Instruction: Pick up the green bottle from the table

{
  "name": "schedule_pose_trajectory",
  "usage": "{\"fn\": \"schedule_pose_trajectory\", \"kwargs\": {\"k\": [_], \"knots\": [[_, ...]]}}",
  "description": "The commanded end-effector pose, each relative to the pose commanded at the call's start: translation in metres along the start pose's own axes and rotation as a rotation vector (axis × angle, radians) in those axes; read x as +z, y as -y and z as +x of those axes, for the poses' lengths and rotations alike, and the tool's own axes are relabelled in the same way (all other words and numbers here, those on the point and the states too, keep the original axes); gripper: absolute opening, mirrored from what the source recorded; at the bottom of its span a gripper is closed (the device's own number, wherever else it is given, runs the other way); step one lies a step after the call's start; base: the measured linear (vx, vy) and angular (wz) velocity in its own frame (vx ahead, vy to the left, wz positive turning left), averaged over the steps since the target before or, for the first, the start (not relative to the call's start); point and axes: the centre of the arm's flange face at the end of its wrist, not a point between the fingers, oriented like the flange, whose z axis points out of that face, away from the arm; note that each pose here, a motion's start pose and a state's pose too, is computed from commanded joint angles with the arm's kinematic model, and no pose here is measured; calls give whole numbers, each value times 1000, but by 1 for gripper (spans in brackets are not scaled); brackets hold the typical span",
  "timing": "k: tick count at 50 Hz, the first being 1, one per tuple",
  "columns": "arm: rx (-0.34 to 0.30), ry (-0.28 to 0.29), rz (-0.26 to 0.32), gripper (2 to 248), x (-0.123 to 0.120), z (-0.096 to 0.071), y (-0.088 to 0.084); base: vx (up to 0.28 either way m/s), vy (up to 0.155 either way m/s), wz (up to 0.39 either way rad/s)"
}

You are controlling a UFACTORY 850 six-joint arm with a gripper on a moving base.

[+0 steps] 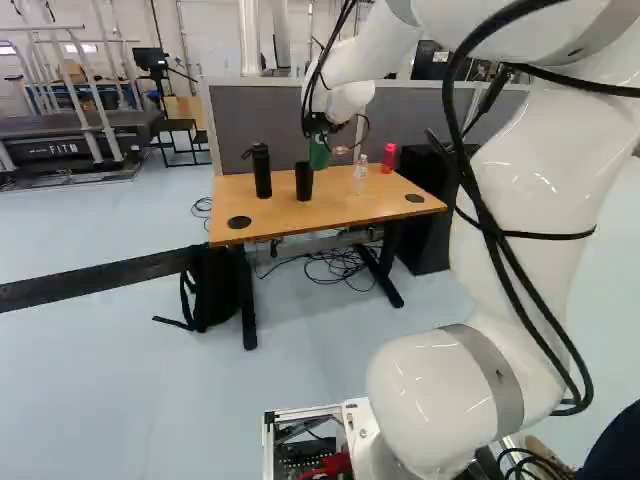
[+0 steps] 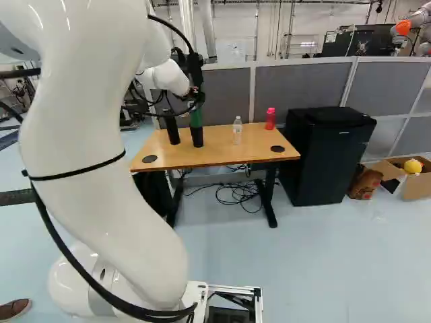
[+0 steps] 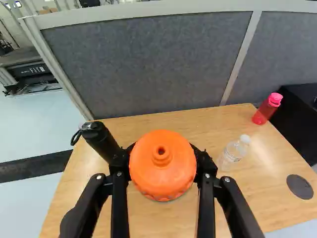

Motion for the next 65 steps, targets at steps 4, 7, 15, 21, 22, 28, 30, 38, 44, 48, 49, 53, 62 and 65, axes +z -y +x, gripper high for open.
{"fn": "schedule_pose_trajectory", "kwargs": {"k": [4, 7, 15, 21, 22, 28, 30, 38, 44, 48, 49, 53, 62, 65], "knots": [[0, 0, 0, 34, 0, 0, 0, -157, 1, 11], [0, 0, 0, 34, 0, 0, 0, -146, 2, 8], [0, 0, 0, 34, 0, 0, 0, -145, -2, 6], [0, 0, 0, 34, 0, 0, 0, -119, 3, 5], [0, 0, 0, 34, 0, 0, 0, -88, 4, 8], [0, 0, 0, 34, 0, 0, 0, -26, 0, 0], [0, 0, 0, 34, 0, 0, 0, 0, 0, 0], [0, -1, -1, 34, -1, -2, -1, 0, 0, 0], [-1, -2, -2, 34, -2, -5, -1, 0, 0, 0], [-1, -3, -3, 34, -3, -7, -2, 0, 0, 0], [-1, -3, -3, 34, -4, -8, -2, 0, 0, 0], [-2, -4, -5, 34, -5, -11, -3, 0, 0, 0], [-3, -8, -8, 34, -9, -20, -6, 0, 0, 0], [-4, -9, -10, 34, -10, -24, -7, 0, 0, 0]]}}
